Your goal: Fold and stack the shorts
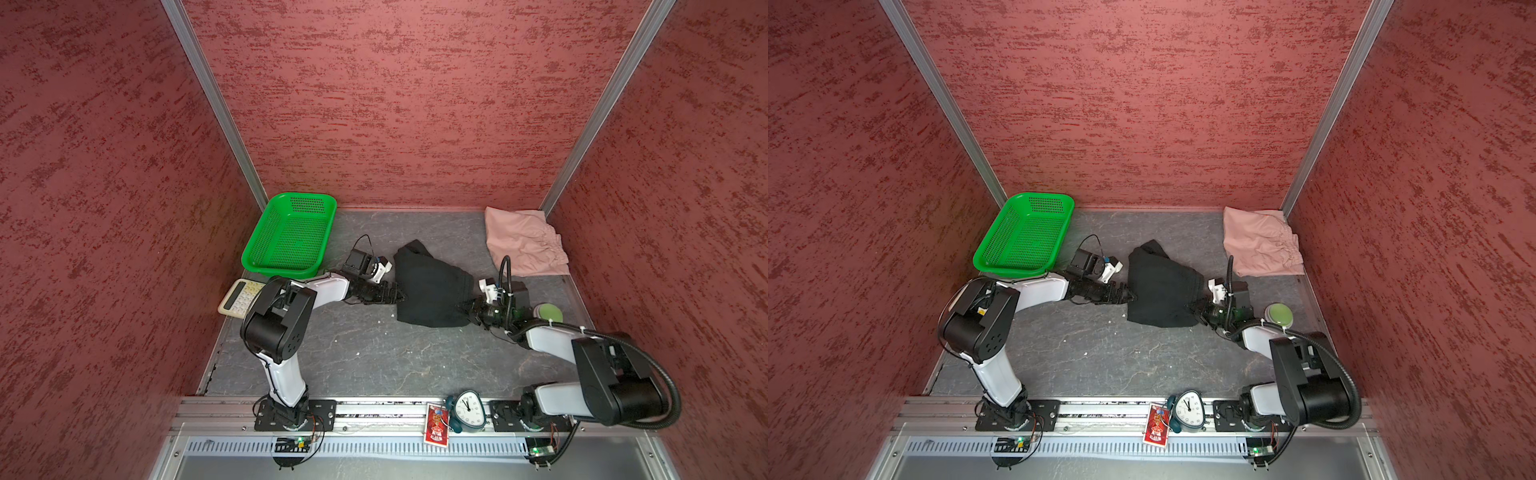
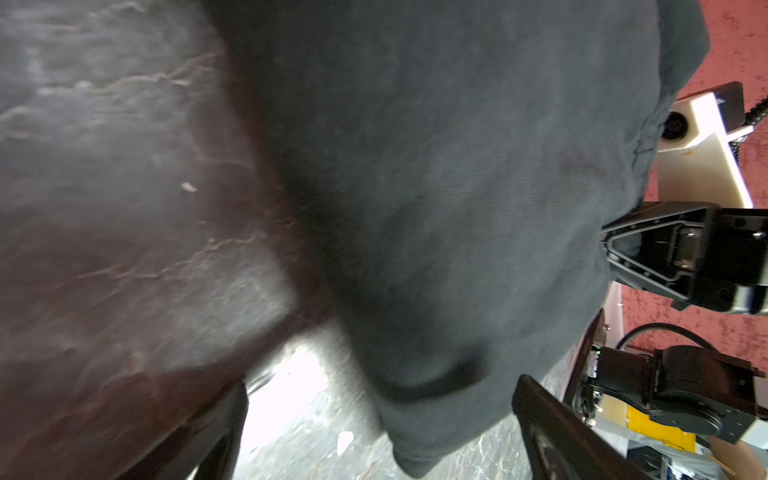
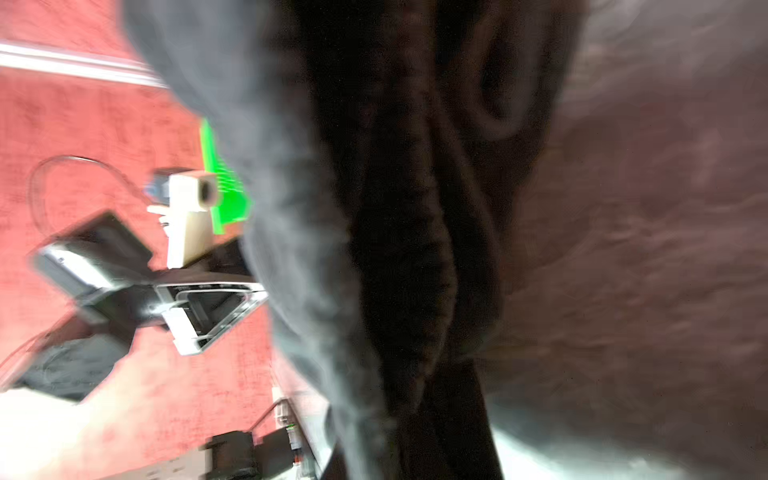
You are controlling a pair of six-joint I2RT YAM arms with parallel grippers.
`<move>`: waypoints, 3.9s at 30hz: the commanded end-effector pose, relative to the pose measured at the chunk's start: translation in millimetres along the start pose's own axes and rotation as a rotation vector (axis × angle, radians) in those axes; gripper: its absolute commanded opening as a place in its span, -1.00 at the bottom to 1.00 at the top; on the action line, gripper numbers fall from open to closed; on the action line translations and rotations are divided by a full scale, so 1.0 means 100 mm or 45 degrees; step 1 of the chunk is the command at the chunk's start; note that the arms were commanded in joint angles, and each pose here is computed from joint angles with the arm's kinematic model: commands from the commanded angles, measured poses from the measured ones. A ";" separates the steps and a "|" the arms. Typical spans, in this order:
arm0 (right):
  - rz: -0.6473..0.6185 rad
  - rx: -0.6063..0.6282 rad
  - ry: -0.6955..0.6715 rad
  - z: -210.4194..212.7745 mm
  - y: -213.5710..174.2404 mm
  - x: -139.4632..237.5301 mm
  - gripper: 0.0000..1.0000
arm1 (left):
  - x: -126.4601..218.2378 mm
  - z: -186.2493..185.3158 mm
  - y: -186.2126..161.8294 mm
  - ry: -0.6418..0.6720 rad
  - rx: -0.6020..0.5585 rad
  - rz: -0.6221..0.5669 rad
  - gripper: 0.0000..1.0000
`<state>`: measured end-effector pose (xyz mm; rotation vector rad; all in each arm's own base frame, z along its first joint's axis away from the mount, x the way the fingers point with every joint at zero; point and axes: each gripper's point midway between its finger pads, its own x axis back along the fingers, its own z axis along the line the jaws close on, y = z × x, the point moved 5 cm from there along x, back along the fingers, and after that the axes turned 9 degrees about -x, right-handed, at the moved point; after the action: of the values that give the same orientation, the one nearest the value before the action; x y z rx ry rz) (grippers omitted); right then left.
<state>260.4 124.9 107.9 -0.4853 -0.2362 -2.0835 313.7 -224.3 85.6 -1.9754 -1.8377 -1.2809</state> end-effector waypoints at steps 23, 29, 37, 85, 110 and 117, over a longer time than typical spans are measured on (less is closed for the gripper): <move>-0.036 0.050 -0.444 0.10 -0.08 0.44 0.98 | 0.12 -0.18 0.06 -0.043 0.006 0.067 0.99; -0.093 0.151 -0.664 0.14 0.02 0.63 0.98 | 0.30 -0.37 0.48 0.023 -0.152 -0.005 0.99; -0.034 0.185 -0.405 0.03 0.09 0.31 0.98 | 0.01 -0.47 0.56 0.014 -0.246 0.069 0.99; 0.084 0.153 0.115 0.03 0.22 -0.79 -1.00 | -0.24 -0.27 0.18 0.093 -0.199 0.126 0.99; -0.470 0.619 0.182 2.08 1.80 0.62 -1.00 | 1.02 0.03 0.23 0.404 -0.009 -0.133 0.99; -0.775 0.651 0.138 2.16 2.40 1.32 -1.00 | 1.02 0.04 0.18 0.413 -0.004 -0.129 0.99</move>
<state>449.2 -1.0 343.6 -0.0111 -0.8119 -2.4345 322.9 -151.6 156.9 -1.5818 -1.7881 -1.5243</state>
